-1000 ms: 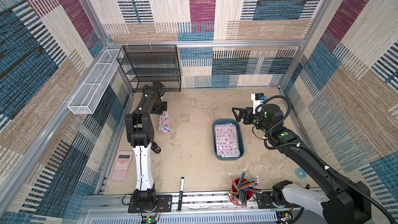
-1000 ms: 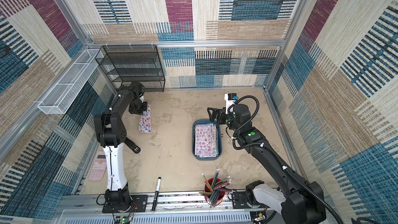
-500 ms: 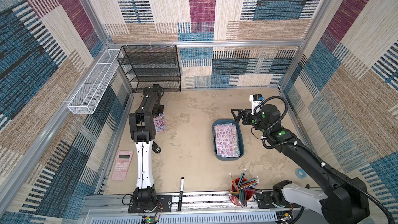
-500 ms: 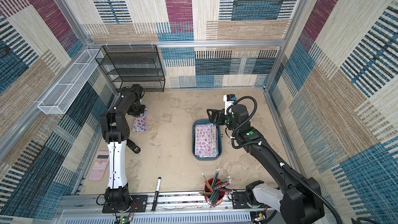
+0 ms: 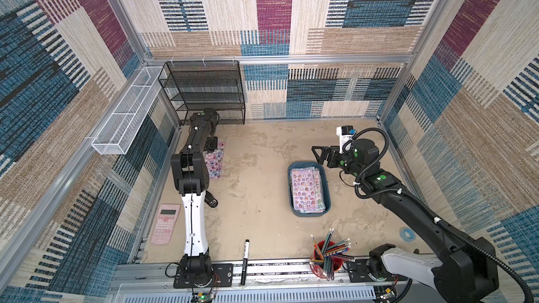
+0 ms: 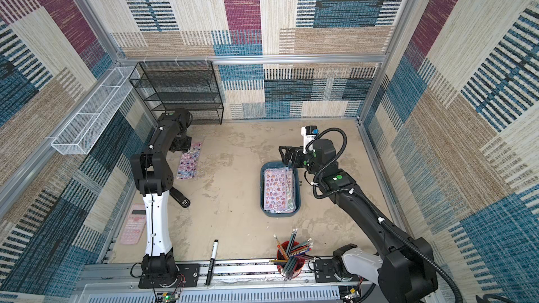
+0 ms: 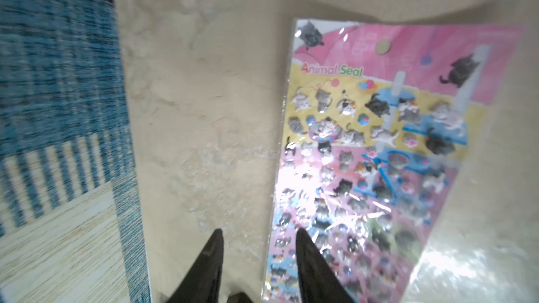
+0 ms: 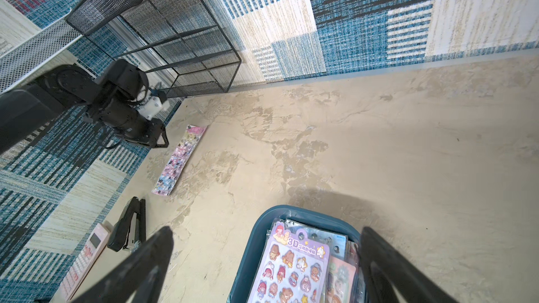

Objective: Take the stickers out of the storage box
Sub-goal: Place the sticker at the center of the board, then pick up the sticker from the storage box.

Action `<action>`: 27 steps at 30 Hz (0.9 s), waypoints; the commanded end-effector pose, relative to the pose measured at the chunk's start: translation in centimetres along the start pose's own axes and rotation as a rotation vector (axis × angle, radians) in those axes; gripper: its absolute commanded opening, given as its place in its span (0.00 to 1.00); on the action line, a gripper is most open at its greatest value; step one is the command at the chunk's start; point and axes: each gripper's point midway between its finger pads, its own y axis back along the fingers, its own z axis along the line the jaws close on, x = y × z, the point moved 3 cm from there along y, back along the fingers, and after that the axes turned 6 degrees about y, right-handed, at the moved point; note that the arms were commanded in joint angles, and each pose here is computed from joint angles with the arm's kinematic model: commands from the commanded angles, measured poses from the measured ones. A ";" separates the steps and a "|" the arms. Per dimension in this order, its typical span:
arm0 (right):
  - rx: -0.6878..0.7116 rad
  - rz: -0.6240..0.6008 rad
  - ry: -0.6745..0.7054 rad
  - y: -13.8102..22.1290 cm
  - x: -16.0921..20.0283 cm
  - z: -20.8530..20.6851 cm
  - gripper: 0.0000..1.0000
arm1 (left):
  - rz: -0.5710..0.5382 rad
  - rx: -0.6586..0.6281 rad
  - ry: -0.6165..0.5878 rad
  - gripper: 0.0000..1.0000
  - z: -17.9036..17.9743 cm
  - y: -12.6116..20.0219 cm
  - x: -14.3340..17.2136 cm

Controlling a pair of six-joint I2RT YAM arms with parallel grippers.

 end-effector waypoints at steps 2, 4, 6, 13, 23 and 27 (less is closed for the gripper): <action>0.036 0.058 0.021 0.1 0.3 -0.1 0.95 | -0.030 0.044 0.072 0.41 0.9 4.3 1.3; 0.062 0.123 0.046 -0.5 1.4 0.0 0.89 | -0.028 0.148 0.090 0.32 -0.2 6.3 2.5; 0.114 0.210 0.079 -1.2 3.2 0.1 0.84 | -0.042 0.262 0.070 0.28 -2.4 8.3 3.7; 0.176 0.420 0.151 -2.5 8.6 0.4 0.72 | -0.111 0.593 -0.025 0.35 -12.2 14.7 8.2; 0.114 0.590 0.059 -2.9 13.5 0.5 0.36 | -0.116 1.016 0.038 0.44 -22.1 18.0 15.1; 0.103 0.620 0.012 -3.0 14.9 0.5 0.36 | -0.113 1.054 0.025 0.47 -23.9 18.3 17.7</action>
